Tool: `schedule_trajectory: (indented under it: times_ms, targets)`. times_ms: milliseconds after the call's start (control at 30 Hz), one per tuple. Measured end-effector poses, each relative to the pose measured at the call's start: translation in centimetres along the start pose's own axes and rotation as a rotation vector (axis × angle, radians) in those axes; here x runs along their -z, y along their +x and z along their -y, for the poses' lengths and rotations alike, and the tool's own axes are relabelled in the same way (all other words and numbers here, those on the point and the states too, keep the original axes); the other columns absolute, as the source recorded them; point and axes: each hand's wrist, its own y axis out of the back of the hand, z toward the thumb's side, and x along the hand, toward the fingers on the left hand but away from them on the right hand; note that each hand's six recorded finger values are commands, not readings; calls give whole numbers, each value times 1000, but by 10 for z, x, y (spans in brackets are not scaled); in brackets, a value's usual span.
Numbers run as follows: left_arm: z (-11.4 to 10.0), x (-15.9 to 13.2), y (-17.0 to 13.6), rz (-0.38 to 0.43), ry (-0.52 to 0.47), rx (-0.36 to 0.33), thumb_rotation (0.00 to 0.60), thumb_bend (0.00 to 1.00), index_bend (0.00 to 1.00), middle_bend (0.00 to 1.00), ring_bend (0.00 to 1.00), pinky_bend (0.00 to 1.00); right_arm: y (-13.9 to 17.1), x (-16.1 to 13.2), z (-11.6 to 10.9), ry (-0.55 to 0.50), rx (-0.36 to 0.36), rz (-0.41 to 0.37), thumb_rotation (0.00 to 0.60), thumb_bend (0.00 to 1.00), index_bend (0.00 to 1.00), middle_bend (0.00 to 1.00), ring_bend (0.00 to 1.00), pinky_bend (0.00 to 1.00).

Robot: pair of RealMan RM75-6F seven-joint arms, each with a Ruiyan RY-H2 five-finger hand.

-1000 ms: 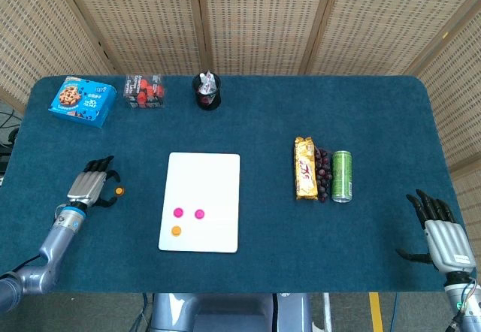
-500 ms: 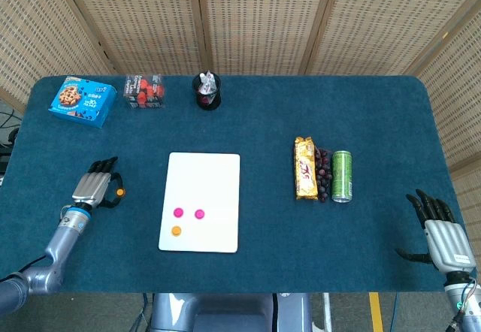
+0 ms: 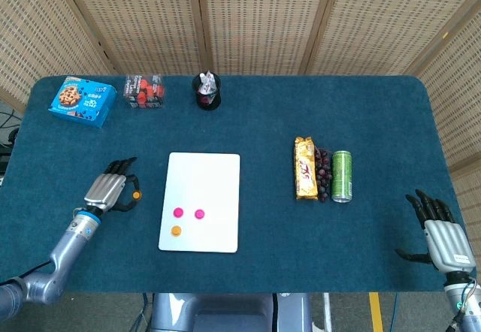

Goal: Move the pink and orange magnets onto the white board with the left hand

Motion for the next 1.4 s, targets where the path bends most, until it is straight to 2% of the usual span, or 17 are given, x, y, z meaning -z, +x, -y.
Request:
schedule_trajectory:
  times_ms: [167,267,400,567,800,1400]
  targets:
    - [4,-62,-18,167,-7,22,600,314,519,0,0,0,0,0,0,-2,2,-1,600,105,49,0,0,0]
    - [10,-87,-24,226,22,37,600,314,519,0,0,0,0,1,0,-3,2,0,600,105,49,0,0,0]
    - [21,-110,-24,258,64,55,600,313,520,0,0,0,0,1,0,-8,2,0,600,105,49,0,0,0]
    - [36,-131,-21,260,81,84,600,310,520,0,0,0,0,1,0,-11,-2,-2,600,105,49,0,0,0]
    - [47,-145,-18,267,88,102,600,307,520,0,0,0,0,1,0,-16,-3,-3,600,105,49,0,0,0]
    - [63,-153,-10,255,106,121,600,297,517,0,0,0,0,2,-1,-28,-6,-2,600,107,49,0,0,0]
